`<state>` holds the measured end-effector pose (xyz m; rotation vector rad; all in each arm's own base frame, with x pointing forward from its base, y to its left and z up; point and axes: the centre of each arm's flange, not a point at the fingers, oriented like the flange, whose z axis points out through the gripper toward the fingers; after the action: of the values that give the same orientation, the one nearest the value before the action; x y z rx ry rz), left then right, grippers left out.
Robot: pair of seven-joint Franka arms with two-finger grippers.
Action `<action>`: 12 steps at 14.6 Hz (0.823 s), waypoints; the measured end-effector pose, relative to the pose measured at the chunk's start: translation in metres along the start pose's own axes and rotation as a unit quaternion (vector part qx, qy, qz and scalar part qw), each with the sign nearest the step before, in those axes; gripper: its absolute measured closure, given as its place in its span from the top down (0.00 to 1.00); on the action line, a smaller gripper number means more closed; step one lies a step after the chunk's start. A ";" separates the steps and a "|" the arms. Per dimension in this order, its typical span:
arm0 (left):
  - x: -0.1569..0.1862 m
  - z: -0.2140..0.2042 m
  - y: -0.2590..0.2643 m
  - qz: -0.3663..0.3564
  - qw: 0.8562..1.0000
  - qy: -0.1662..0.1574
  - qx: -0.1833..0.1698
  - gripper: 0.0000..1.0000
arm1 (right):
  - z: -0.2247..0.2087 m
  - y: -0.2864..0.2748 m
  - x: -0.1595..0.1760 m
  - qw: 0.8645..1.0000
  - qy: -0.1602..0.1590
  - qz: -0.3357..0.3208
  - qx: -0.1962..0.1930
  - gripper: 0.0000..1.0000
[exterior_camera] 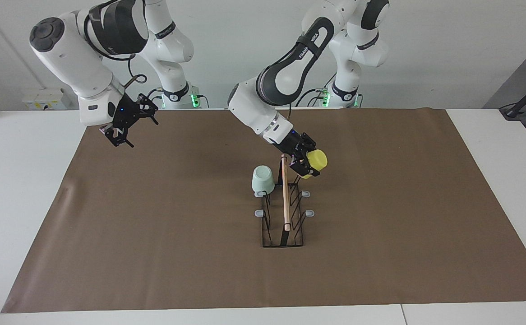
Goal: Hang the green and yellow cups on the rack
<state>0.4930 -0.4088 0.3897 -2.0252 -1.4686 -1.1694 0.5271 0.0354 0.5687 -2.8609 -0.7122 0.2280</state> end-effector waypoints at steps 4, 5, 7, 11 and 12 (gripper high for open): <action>-0.004 -0.001 0.003 0.001 1.000 -0.004 -0.005 0.67 | -0.008 -0.012 -0.001 0.999 -0.001 0.042 -0.003 1.00; -0.004 -0.001 0.002 0.001 1.000 -0.005 -0.006 0.67 | -0.008 -0.011 -0.001 0.999 -0.001 0.045 -0.003 1.00; -0.005 -0.002 0.003 0.001 1.000 -0.006 -0.007 0.67 | -0.008 -0.009 -0.002 0.999 -0.001 0.048 -0.003 1.00; -0.006 -0.003 0.003 0.001 1.000 -0.009 -0.010 0.93 | -0.008 -0.013 0.000 0.999 -0.003 0.044 -0.008 1.00; -0.006 -0.003 0.003 0.000 1.000 -0.009 -0.010 1.00 | -0.009 -0.014 0.000 0.999 -0.008 0.047 -0.022 1.00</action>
<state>0.4942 -0.4155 0.3875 -2.0552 -1.4704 -1.1737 0.5223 0.0463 0.5800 -2.9410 -0.5930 0.2519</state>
